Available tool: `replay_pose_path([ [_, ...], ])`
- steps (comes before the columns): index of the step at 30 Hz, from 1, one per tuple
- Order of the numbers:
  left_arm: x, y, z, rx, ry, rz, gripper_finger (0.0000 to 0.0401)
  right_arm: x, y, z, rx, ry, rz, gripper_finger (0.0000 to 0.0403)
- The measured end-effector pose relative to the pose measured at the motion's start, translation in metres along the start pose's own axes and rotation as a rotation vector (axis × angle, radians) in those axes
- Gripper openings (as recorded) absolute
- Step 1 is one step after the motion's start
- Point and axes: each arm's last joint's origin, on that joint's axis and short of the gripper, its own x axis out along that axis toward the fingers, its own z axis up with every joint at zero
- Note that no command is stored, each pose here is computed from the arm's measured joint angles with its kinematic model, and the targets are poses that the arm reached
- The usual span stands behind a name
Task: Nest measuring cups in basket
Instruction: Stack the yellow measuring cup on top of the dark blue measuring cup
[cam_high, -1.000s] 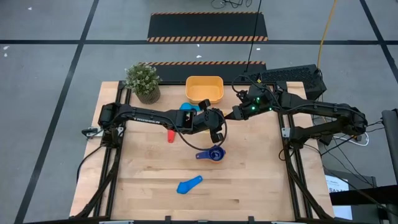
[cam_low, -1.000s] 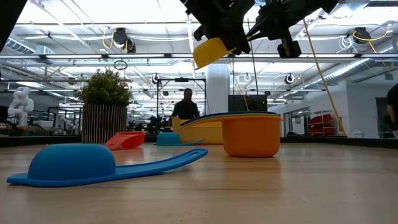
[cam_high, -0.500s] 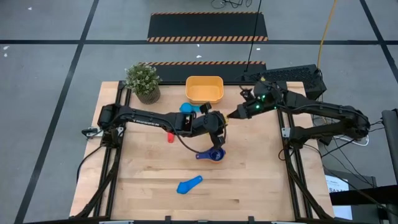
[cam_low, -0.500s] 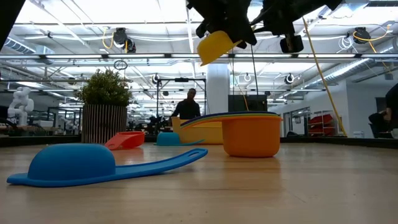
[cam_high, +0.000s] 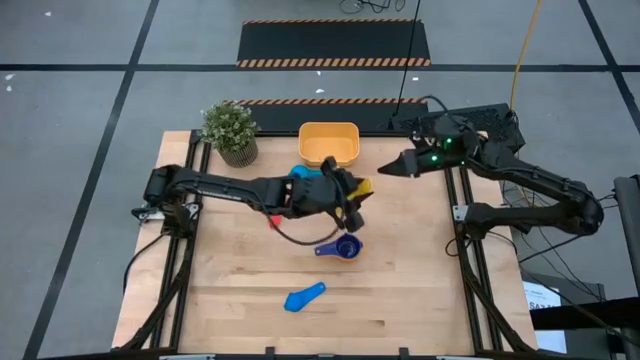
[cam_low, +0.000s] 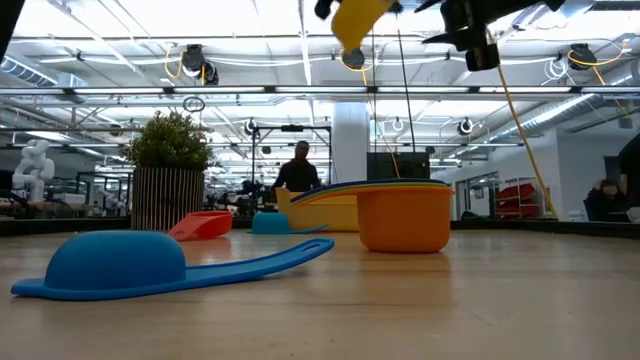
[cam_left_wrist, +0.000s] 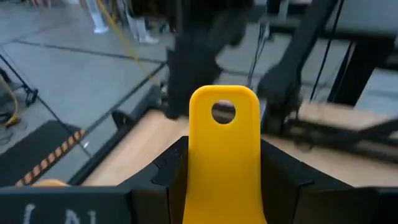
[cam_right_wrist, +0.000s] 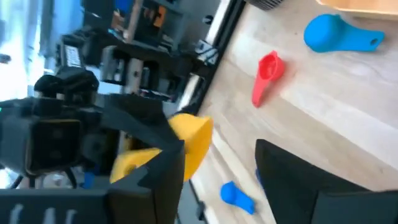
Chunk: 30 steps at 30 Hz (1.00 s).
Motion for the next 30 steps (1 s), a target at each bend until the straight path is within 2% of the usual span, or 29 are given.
replay_pose_path([
  [8, -0.037, 0.023, 0.058, -0.170, -0.345, -0.004, 0.0148, -0.019, 0.012, 0.001, 0.095, -0.070, 0.104, 0.0212],
  [15, -0.056, 0.047, 0.093, -0.290, -0.661, -0.021, 0.0148, -0.016, 0.031, 0.000, 0.128, -0.074, 0.301, 0.0242],
  [22, -0.061, 0.068, 0.108, -0.323, -0.905, -0.075, 0.0149, -0.002, 0.042, -0.004, 0.239, -0.162, 0.537, 0.0251],
  [30, -0.055, 0.073, 0.107, -0.332, -1.001, -0.101, 0.0152, 0.017, 0.053, -0.003, 0.334, -0.202, 0.740, 0.0251],
])
